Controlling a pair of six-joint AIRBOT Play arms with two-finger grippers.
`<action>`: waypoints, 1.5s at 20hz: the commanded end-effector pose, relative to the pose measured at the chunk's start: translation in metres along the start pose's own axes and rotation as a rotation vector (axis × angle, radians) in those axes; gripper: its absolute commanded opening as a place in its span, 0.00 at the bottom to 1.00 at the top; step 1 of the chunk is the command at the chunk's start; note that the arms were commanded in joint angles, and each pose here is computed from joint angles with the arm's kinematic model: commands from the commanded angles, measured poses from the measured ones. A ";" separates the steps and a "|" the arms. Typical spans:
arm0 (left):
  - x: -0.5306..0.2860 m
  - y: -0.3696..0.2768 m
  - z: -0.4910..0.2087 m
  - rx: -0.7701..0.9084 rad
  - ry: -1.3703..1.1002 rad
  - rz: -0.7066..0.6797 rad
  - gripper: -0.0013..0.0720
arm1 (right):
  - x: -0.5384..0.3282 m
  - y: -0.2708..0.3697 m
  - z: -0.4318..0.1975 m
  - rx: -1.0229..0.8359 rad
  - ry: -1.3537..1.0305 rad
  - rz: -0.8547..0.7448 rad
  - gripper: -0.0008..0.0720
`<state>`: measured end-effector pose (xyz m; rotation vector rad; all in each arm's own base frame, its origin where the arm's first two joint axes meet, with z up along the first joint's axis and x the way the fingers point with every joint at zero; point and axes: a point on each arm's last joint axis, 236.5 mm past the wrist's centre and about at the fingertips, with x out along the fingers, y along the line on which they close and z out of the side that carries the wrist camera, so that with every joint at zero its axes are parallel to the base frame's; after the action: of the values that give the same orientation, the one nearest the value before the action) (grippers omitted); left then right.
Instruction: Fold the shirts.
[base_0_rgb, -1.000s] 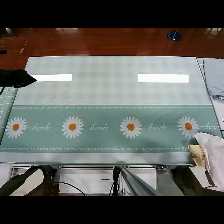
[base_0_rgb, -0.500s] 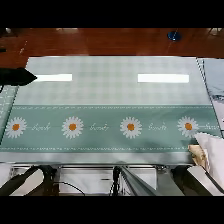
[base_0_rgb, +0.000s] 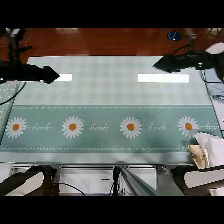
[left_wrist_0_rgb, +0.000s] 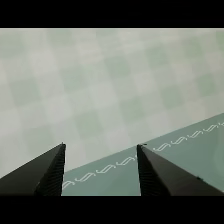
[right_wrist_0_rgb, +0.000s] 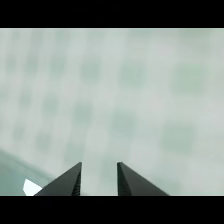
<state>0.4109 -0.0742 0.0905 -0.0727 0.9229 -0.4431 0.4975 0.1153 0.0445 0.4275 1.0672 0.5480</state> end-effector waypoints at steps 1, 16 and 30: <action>0.040 0.002 -0.035 0.045 0.177 0.083 0.76 | 0.012 0.003 -0.063 -0.228 0.351 -0.312 0.43; 0.089 -0.009 -0.035 -0.031 0.416 0.185 0.75 | -0.015 -0.064 -0.072 -0.266 0.402 -0.630 0.61; 0.057 -0.026 -0.001 0.000 0.243 0.191 0.60 | -0.080 -0.007 -0.006 -0.367 0.045 -0.607 0.53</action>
<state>0.4291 -0.1188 0.0306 0.0697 1.2444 -0.2785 0.4674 0.0628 0.0628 -0.2609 1.1249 0.1987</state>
